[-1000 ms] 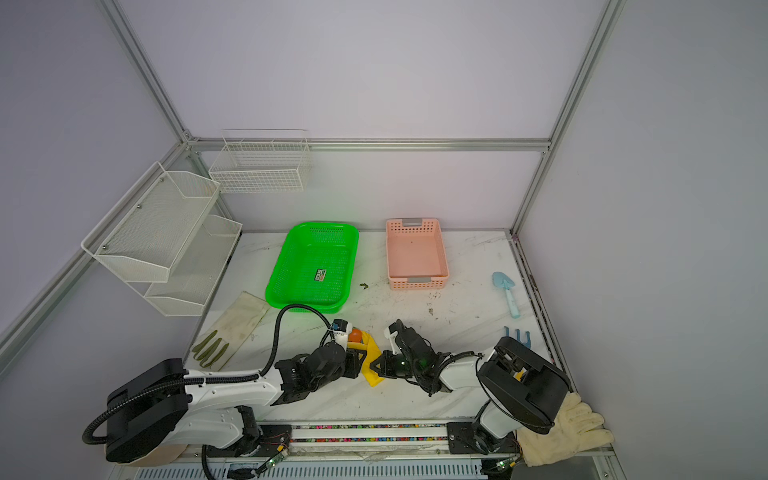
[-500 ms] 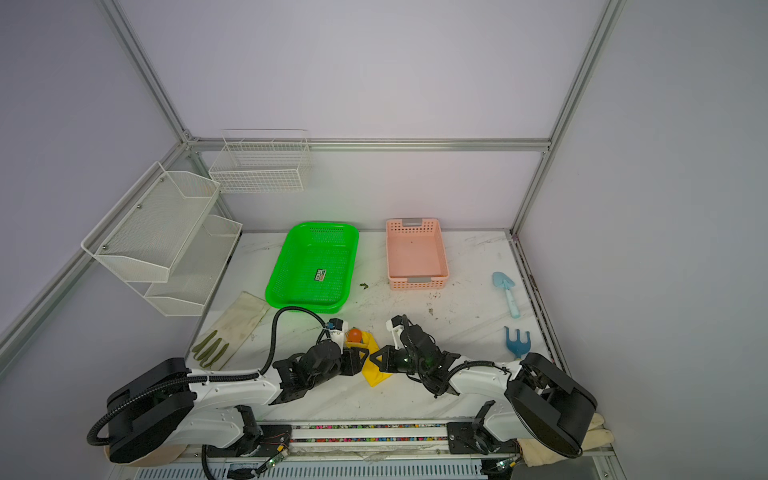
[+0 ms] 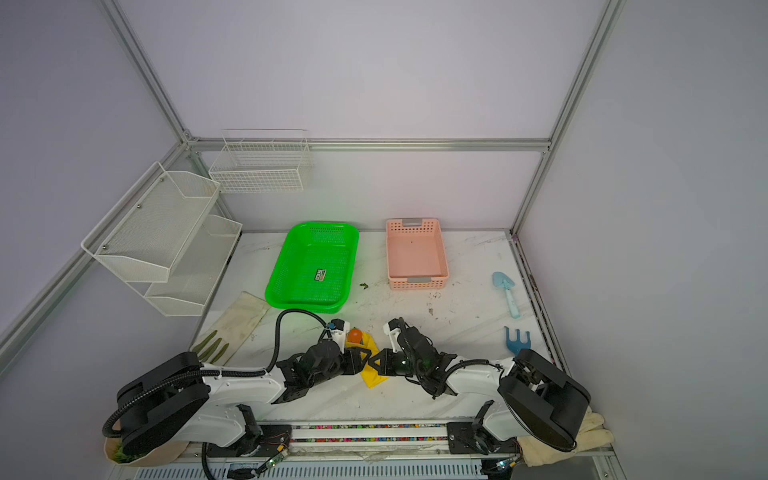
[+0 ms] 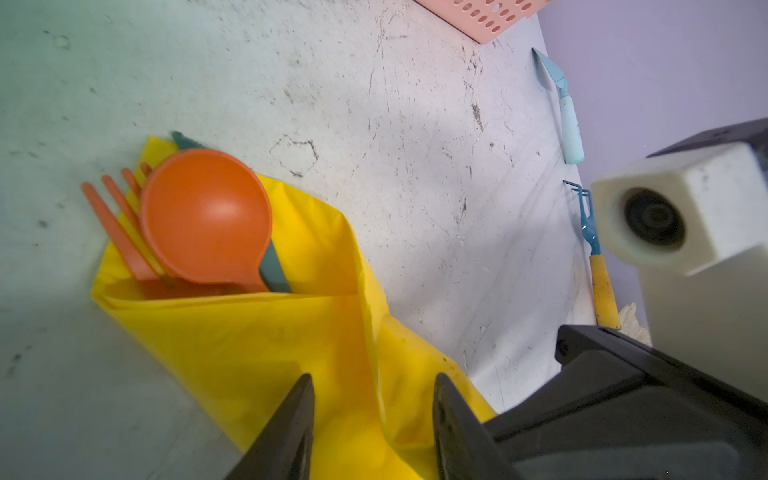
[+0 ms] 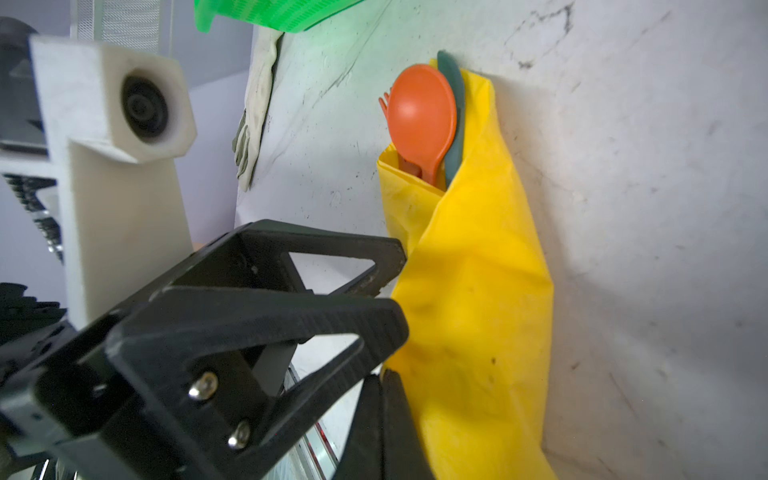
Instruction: Place the utensils on the paper napkin and roll it up
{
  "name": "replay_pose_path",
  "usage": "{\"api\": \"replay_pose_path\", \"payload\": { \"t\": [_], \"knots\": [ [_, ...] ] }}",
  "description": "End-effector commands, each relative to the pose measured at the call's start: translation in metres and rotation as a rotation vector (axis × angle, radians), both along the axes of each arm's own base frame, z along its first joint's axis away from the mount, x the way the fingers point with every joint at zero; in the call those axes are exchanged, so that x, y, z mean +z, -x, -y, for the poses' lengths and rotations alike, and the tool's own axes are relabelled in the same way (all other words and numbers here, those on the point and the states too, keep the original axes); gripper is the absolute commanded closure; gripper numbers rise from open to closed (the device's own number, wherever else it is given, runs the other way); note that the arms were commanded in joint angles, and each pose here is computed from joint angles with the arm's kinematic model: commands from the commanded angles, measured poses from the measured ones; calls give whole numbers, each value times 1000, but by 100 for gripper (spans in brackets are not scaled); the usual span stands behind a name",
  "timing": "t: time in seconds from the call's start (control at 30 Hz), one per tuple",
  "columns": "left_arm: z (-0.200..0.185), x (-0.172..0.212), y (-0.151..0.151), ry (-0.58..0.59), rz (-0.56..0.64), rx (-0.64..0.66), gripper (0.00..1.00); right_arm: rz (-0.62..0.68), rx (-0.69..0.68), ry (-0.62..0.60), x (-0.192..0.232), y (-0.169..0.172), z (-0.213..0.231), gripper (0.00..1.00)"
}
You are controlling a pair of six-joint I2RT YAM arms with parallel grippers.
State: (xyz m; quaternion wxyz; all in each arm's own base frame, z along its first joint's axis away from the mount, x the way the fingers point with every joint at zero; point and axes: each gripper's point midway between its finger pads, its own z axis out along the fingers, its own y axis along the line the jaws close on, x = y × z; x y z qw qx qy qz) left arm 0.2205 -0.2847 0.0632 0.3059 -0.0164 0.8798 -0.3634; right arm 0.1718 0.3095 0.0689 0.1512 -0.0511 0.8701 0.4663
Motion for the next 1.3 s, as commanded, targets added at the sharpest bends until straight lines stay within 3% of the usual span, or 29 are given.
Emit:
{"api": "replay_pose_path", "payload": {
  "t": [0.0,0.2,0.53,0.7,0.83,0.93,1.07,1.2,1.27],
  "knots": [
    [5,6,0,74,0,-9,57,14,17,-17,3,0,-7,100],
    [11,-7,0,88,-41,-31,65,14,19,-7,-1,1,-7,100],
    [8,-12,-2,91,-59,-27,69,19,30,-14,0,0,-13,100],
    [4,-16,-3,120,-70,-17,87,22,20,5,-2,-1,-11,100],
    [4,-19,-4,111,-75,-19,92,46,-6,8,8,-5,-8,100],
    [3,-21,-5,111,-75,-15,94,64,-22,21,16,-7,-5,100],
    [1,-23,-6,113,-78,-2,94,92,-58,17,33,-5,2,85],
    [0,-26,-8,121,-84,10,94,119,-94,-10,52,7,7,84],
    [1,-27,-8,126,-87,12,94,114,-109,-35,56,15,9,89]
  ]
}}
